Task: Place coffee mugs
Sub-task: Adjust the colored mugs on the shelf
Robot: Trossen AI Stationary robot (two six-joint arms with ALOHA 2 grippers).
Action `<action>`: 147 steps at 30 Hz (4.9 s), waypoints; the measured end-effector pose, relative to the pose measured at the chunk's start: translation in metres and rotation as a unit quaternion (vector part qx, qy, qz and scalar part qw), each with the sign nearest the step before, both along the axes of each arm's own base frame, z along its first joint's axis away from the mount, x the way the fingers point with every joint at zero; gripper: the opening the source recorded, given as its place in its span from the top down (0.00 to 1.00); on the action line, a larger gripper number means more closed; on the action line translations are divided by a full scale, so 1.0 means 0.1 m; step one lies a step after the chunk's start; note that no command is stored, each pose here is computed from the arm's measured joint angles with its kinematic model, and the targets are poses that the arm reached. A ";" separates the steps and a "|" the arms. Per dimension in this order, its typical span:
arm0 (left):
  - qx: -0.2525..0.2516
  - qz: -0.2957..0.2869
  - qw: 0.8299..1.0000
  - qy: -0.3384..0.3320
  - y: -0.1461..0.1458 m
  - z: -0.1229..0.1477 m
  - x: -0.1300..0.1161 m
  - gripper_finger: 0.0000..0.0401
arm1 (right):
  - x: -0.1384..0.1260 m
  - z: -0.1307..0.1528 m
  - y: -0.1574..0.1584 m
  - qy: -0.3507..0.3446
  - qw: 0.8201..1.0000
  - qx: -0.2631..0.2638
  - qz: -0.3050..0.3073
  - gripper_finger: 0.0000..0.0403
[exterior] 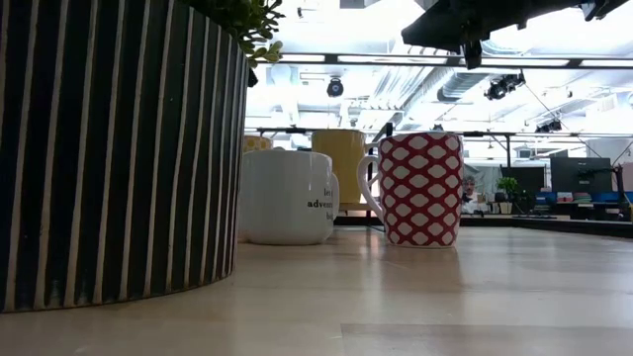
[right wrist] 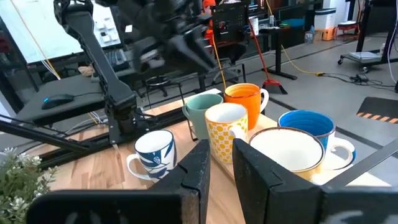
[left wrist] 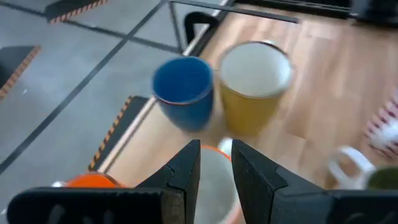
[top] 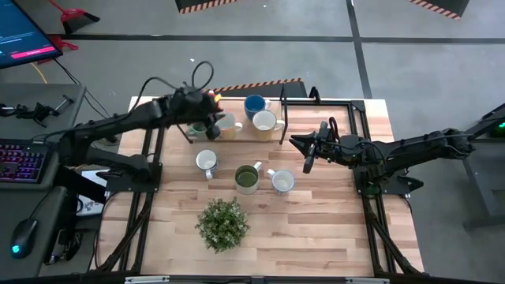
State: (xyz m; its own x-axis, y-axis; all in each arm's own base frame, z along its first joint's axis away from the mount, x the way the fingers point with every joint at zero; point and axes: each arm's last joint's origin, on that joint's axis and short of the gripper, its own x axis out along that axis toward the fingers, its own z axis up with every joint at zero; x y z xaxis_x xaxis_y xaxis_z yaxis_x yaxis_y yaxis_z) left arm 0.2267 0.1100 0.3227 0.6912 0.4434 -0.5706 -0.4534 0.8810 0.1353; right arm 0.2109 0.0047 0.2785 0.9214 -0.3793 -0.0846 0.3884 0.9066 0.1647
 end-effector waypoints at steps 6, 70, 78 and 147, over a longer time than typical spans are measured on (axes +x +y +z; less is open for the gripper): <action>-0.017 0.053 0.998 0.023 0.41 0.07 0.19 0.80 | 0.00 0.00 0.00 -0.002 1.000 0.008 0.000 0.86; -0.180 0.095 0.959 0.199 1.14 -0.32 0.44 0.87 | 0.00 -0.02 0.00 0.001 1.000 0.020 -0.001 0.86; -0.174 0.087 0.960 0.201 1.14 -0.32 0.44 0.87 | 0.00 -0.02 0.00 0.001 1.000 0.020 -0.002 0.86; -0.170 0.159 0.934 0.272 1.28 -0.52 0.37 0.87 | 0.00 -0.04 0.00 0.008 1.000 0.022 -0.002 0.86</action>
